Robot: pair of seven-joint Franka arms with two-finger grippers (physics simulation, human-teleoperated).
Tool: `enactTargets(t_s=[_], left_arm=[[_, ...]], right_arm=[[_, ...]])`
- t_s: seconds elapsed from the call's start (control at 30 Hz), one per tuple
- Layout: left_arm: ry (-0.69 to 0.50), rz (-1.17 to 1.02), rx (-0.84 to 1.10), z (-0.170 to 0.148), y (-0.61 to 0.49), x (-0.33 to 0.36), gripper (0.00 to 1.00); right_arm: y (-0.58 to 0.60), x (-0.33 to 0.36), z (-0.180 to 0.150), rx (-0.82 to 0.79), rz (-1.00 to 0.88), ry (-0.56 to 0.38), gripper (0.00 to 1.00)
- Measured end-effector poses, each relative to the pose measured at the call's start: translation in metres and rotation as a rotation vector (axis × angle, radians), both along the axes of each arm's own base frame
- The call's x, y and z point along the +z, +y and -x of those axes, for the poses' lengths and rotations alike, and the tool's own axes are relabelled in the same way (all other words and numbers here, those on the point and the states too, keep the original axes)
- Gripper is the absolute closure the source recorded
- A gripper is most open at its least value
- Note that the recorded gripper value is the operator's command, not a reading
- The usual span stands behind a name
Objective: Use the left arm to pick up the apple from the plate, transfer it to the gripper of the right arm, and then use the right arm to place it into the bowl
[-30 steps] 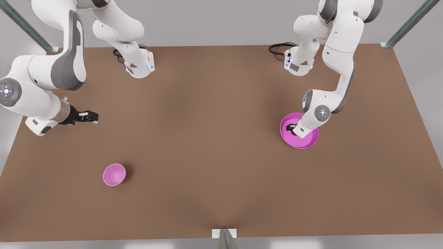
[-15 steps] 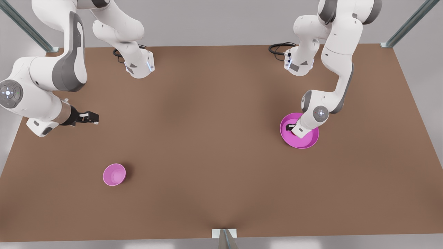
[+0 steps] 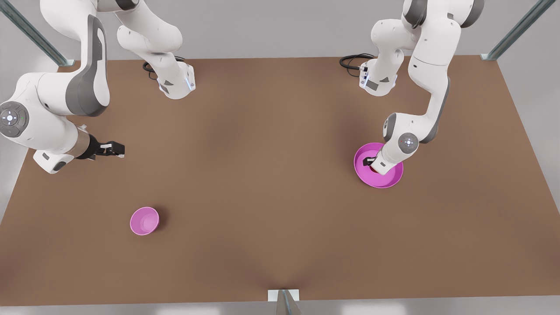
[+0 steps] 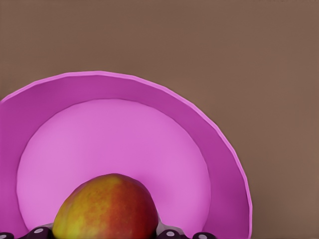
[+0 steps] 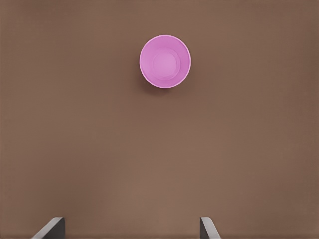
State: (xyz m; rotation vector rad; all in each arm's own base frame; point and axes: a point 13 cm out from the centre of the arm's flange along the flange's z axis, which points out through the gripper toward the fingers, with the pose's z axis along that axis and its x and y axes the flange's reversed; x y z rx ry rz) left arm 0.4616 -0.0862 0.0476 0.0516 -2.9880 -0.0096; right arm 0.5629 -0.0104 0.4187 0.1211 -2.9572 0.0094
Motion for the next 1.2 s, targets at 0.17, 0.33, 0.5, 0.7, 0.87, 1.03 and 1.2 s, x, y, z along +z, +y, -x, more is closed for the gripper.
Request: enactTargets(t_s=[0.17, 0.33, 0.5, 0.7, 0.87, 1.03, 1.2], left_arm=[[-0.009, 0.001, 0.008, -0.004, 0.001, 0.003, 0.35], [-0.045, 0.020, 0.049, -0.022, 0.000, 0.015, 0.35], [-0.117, 0.095, 0.157, -0.054, -0.016, 0.051, 0.35], [-0.213, 0.233, 0.190, -0.120, -0.089, 0.110, 0.35], [-0.167, 0.414, 0.115, -0.178, -0.211, 0.191, 0.35], [0.049, 0.691, 0.080, -0.150, -0.359, 0.231, 0.35], [0.241, 0.925, 0.104, -0.143, -0.428, 0.240, 0.35]], right_arm=[[0.001, 0.005, -0.018, 0.001, -0.008, -0.026, 0.00], [0.015, -0.016, -0.068, 0.014, -0.091, -0.039, 0.00], [0.068, -0.090, -0.094, 0.044, -0.344, 0.047, 0.00], [0.151, -0.162, -0.110, 0.220, -0.834, 0.074, 0.00], [0.177, -0.158, -0.134, 0.411, -1.016, -0.140, 0.00], [0.205, -0.170, -0.161, 0.585, -1.113, -0.376, 0.00], [0.246, -0.174, -0.169, 0.739, -1.233, -0.566, 0.00]])
